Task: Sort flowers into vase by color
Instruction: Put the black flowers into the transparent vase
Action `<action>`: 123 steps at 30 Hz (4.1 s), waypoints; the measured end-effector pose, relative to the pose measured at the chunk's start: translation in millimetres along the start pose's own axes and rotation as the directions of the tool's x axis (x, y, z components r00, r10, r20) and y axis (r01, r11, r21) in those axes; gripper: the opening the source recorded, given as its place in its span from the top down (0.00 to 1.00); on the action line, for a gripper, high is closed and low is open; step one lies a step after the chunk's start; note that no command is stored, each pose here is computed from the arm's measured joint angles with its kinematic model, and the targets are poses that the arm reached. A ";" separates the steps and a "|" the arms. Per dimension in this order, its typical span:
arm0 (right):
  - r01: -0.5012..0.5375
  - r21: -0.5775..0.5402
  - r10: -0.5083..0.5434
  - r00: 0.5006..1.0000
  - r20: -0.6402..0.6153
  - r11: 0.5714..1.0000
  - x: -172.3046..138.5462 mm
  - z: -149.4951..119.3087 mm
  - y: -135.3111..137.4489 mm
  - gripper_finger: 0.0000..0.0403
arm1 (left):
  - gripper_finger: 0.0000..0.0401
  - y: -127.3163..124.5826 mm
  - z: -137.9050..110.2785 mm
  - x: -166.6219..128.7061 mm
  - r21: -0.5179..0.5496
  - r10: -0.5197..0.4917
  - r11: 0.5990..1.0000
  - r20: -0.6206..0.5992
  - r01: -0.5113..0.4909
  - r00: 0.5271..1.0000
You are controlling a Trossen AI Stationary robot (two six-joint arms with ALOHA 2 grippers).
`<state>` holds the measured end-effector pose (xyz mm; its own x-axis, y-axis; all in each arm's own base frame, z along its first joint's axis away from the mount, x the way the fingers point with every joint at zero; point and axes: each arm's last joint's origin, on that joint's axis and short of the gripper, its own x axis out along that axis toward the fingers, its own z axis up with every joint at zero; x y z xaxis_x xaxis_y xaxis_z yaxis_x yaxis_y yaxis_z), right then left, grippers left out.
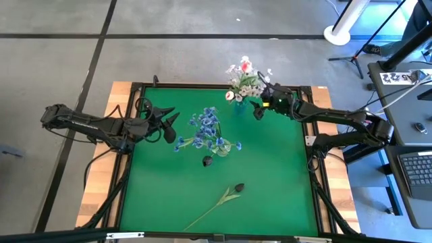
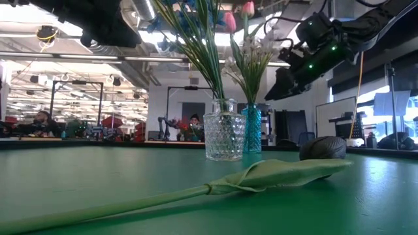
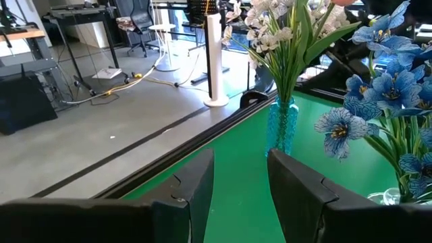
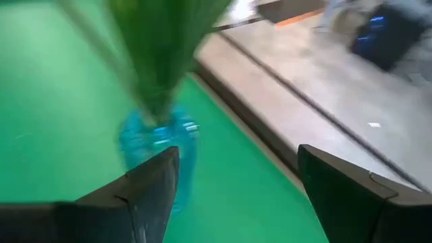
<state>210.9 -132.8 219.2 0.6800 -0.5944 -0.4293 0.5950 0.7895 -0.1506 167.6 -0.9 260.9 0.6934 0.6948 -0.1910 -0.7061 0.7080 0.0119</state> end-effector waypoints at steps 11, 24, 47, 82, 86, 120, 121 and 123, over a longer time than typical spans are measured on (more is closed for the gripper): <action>0.110 -0.024 -0.110 0.994 -0.001 0.994 -29.6 12.4 -8.9 0.26 | 0.66 0.0 0.0 0.0 -0.007 0.000 1.000 0.000 0.000 1.000; 0.031 0.101 -0.036 0.998 0.055 0.994 -113.9 26.7 -21.4 0.26 | 0.66 -4.5 -2.5 -0.4 -0.057 -0.165 0.985 -0.051 0.162 0.985; -0.390 0.201 0.358 0.917 0.178 0.899 -129.1 8.3 -10.0 0.26 | 0.66 -109.9 -87.7 3.9 -0.252 -0.552 0.825 -0.551 0.506 0.626; -0.481 0.251 0.424 0.870 0.250 0.840 -156.9 12.8 46.4 0.26 | 0.66 -272.1 -120.9 -41.2 -0.122 -0.531 0.789 -0.629 0.602 0.569; -0.474 0.258 0.426 0.877 0.221 0.842 -151.8 11.9 50.2 0.26 | 0.66 -280.0 -125.6 -20.0 -0.226 -0.582 0.762 -0.651 0.607 0.488; -0.447 0.276 0.419 0.895 0.154 0.851 -135.5 10.2 62.2 0.26 | 1.00 -309.1 -122.0 -14.1 0.222 -0.109 0.892 -0.739 0.393 0.665; -0.468 0.281 0.436 0.884 0.170 0.838 -136.1 11.9 62.8 0.26 | 1.00 -310.0 -113.7 -19.7 0.245 -0.100 0.889 -0.720 0.387 0.686; -0.528 0.277 0.486 0.848 0.208 0.803 -138.0 16.1 64.2 0.26 | 1.00 -310.0 -91.2 -33.5 0.276 -0.097 0.888 -0.670 0.368 0.736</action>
<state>162.2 -2.6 283.1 0.9557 -0.1522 -0.2520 0.2371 0.9053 0.3524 350.1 -255.2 174.2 0.4829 0.3582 -0.7991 -0.3320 0.9193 0.2114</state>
